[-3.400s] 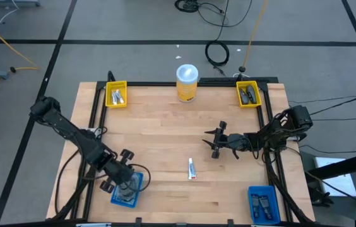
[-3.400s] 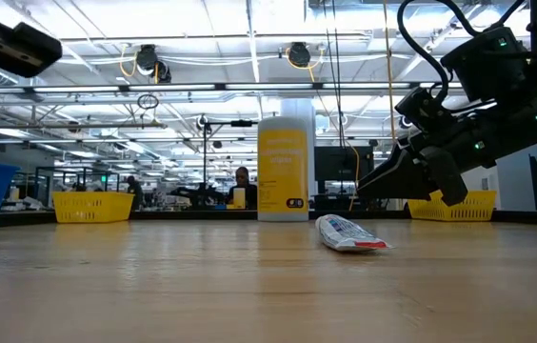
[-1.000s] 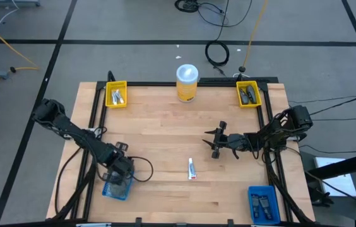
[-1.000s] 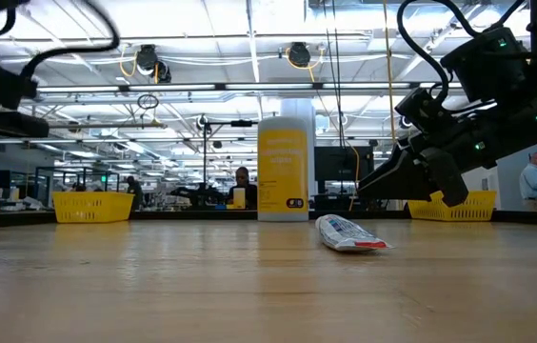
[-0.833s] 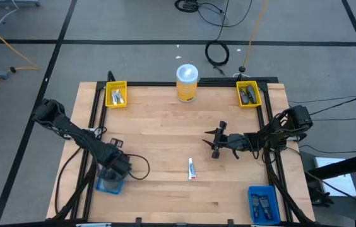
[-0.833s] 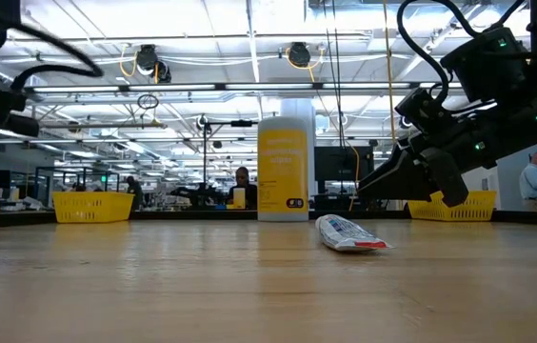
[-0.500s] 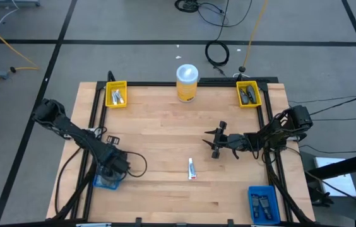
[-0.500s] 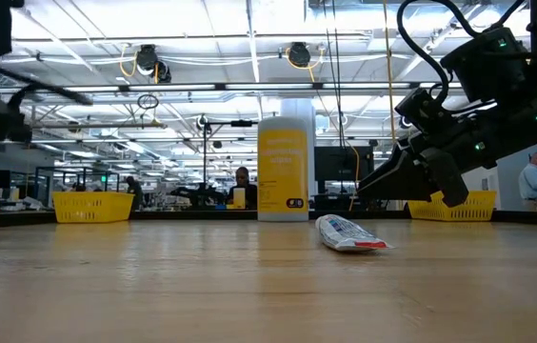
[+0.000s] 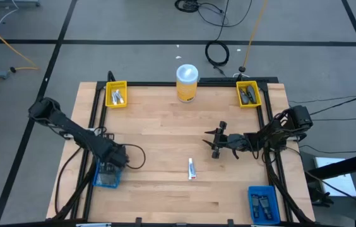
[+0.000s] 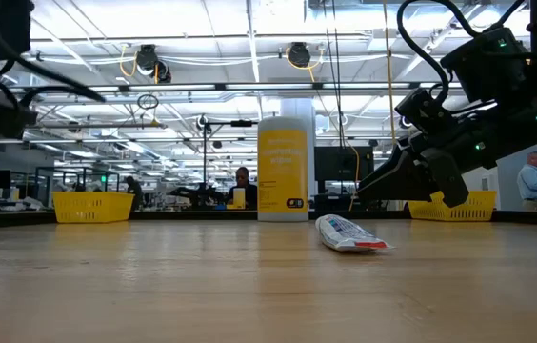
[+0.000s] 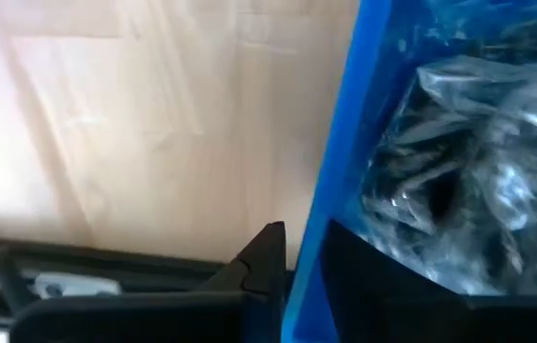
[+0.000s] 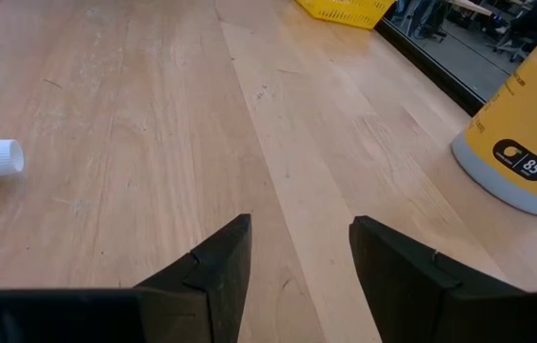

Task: Pick & Place Travel size toiletries
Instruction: Adjust the left blue bin to the middle left of the table, then put the white toothpaste into the left yellow bin

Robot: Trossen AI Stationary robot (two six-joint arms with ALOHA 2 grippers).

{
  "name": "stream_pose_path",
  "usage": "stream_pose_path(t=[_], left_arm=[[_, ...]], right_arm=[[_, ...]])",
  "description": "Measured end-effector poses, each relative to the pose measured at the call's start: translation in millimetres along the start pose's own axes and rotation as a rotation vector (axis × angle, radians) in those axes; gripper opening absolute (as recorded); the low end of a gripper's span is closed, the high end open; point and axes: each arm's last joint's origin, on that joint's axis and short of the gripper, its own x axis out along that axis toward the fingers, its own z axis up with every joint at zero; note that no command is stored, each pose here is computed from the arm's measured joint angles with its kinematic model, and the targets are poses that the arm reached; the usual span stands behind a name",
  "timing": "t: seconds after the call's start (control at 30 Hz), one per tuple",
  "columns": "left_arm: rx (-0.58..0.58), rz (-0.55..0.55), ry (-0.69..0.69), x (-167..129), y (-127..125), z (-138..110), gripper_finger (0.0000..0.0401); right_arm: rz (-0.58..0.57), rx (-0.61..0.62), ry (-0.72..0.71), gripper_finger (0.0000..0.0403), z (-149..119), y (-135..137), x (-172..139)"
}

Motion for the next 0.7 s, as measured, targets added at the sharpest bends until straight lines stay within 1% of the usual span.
stream_pose_path(t=[0.13,0.33,0.4,0.47,0.57,0.63,0.7], left_arm=[[-0.035,-0.046,-0.075,-15,6,-6,0.0077],[-0.069,-0.105,-0.136,-24,12,-16,0.0077],[-0.130,-0.105,-0.155,-25,13,-17,0.0077],[-0.215,-0.082,-0.193,-27,15,-17,0.0076],[-0.325,-0.085,-0.314,-30,18,-7,0.0076],[-0.370,-0.089,-0.459,-34,19,5,0.0076],[-0.359,-0.081,-0.639,-42,20,20,0.0076]], right_arm=[[-0.001,0.000,0.000,0.0171,0,0,0],[-0.001,0.000,0.000,0.0171,0,0,0],[-0.001,0.000,0.000,0.0171,0,0,0],[-0.002,0.000,0.000,0.0171,0,0,0],[-0.002,0.000,0.000,0.0171,0,0,0],[-0.002,0.001,-0.001,0.0171,0,0,0],[-0.003,0.001,-0.001,0.0171,0,0,0]])
